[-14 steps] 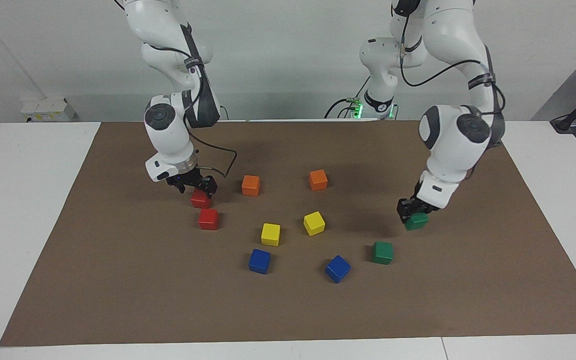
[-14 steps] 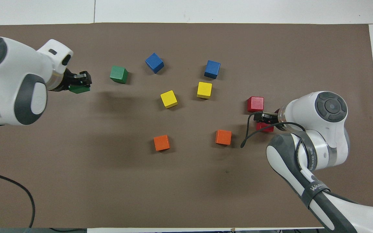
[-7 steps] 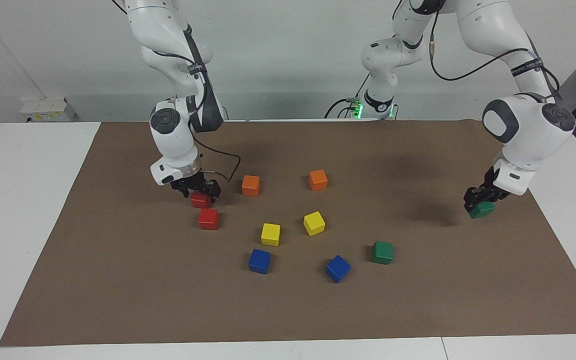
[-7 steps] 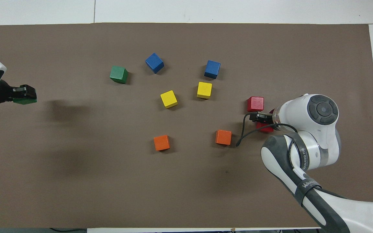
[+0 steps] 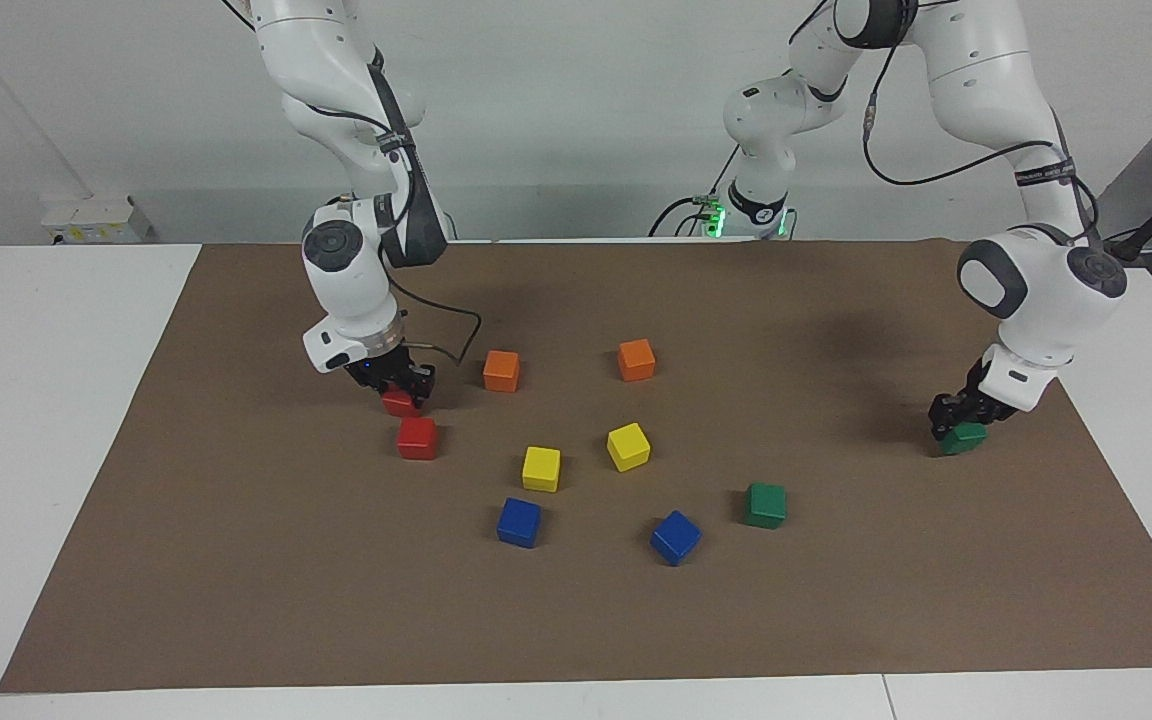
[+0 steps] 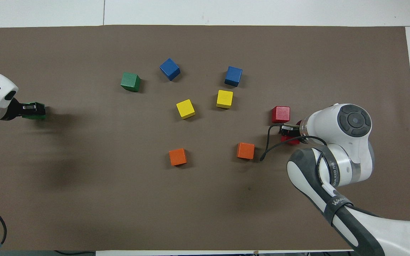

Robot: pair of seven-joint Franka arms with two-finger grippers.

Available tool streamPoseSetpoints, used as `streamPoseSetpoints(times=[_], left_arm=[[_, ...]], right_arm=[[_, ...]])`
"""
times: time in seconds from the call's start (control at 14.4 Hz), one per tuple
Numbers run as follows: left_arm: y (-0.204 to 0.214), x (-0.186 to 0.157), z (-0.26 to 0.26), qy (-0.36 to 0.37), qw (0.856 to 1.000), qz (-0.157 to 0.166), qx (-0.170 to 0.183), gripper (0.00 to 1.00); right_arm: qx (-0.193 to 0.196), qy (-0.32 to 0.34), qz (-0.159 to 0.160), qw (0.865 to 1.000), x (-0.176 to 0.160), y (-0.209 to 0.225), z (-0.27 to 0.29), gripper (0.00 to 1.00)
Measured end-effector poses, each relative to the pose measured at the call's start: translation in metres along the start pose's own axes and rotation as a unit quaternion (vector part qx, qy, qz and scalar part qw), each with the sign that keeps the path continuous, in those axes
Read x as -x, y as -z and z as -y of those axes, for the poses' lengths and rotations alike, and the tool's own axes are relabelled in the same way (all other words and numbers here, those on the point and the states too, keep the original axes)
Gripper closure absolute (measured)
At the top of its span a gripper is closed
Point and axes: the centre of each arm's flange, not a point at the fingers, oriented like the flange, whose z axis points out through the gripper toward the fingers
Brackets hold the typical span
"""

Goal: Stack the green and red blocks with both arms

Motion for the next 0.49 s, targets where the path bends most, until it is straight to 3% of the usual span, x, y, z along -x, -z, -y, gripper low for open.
streamPoseSetpoints(times=[0.14,0.35,0.49], left_arm=[[-0.003,-0.001,-0.002,-0.039,0.999,0.0,0.0,0.45],[-0.005,0.0,0.001,-0.062,0.998,0.001,-0.002,0.45],[-0.005,0.0,0.003,-0.07,0.998,0.002,-0.002,0.3]], right_arm=[[0.006,0.015,0.014,1.0,-0.014,0.017,-0.011,0.45],[0.004,0.075,0.012,0.997,-0.058,0.049,-0.093,0.45],[0.003,0.09,0.007,0.996,-0.073,0.054,-0.153,0.45]])
